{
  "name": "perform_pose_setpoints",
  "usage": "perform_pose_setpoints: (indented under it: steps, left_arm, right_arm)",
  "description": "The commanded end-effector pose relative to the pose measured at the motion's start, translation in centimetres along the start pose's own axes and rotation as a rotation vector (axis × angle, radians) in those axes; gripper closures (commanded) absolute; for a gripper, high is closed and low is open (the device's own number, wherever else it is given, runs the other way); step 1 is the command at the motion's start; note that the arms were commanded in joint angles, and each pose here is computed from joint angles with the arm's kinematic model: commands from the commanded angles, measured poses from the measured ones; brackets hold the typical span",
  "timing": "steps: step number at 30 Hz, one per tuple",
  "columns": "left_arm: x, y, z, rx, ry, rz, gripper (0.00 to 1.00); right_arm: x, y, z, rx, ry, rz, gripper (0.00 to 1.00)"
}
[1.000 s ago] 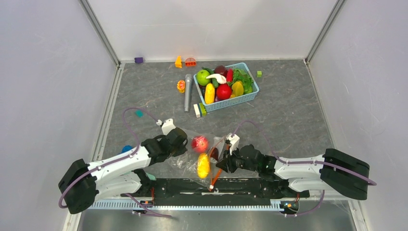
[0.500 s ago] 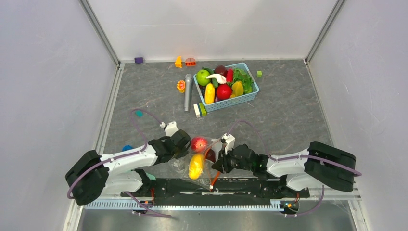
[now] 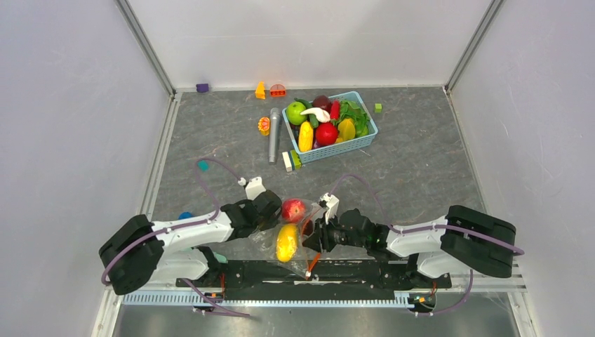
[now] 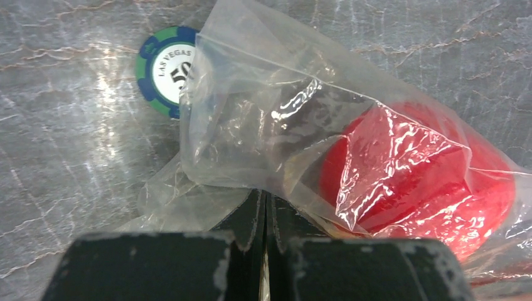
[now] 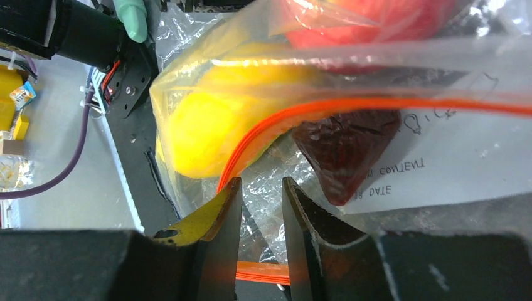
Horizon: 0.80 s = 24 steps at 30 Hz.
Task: Open the zip-top bag and remove the fake food
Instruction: Pick up the fake fruit from the zipper food storage bag.
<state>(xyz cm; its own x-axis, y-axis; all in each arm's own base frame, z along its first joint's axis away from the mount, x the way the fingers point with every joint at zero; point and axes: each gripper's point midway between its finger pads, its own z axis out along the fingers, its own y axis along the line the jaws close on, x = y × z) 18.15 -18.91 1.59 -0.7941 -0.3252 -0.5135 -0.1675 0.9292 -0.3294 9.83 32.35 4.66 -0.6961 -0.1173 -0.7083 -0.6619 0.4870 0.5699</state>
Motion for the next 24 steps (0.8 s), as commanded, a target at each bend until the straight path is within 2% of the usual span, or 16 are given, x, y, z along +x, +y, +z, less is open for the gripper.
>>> perform_pose_setpoints:
  steps: [1, 4, 9, 15, 20, 24]
  left_arm:
    - [1.7, 0.6, 0.5, -0.036, 0.036, 0.016, 0.98]
    - [2.2, 0.4, 0.6, -0.035, 0.040, 0.018, 0.98]
    - [3.1, 0.4, 0.8, -0.045, 0.048, 0.028, 0.98]
    - [3.4, 0.6, 0.9, -0.051, 0.043, 0.026, 0.98]
    - [3.6, 0.7, 1.0, -0.054, 0.045, 0.028, 0.98]
    - [3.8, 0.5, 1.0, -0.047, 0.046, 0.020, 0.98]
  right_arm:
    - [-1.5, 2.0, 0.8, -0.075, -0.039, 0.018, 0.64]
    - [-1.5, 1.8, 1.2, -0.062, -0.037, 0.022, 0.64]
    - [-1.4, 1.3, 1.7, -0.031, -0.025, 0.029, 0.58]
    - [-2.5, 3.2, 1.4, -0.111, -0.056, 0.044, 0.51]
    - [-2.8, 3.6, 1.4, -0.101, -0.037, 0.096, 0.34]
    - [-3.0, 4.1, 1.7, -0.101, -0.019, 0.165, 0.27]
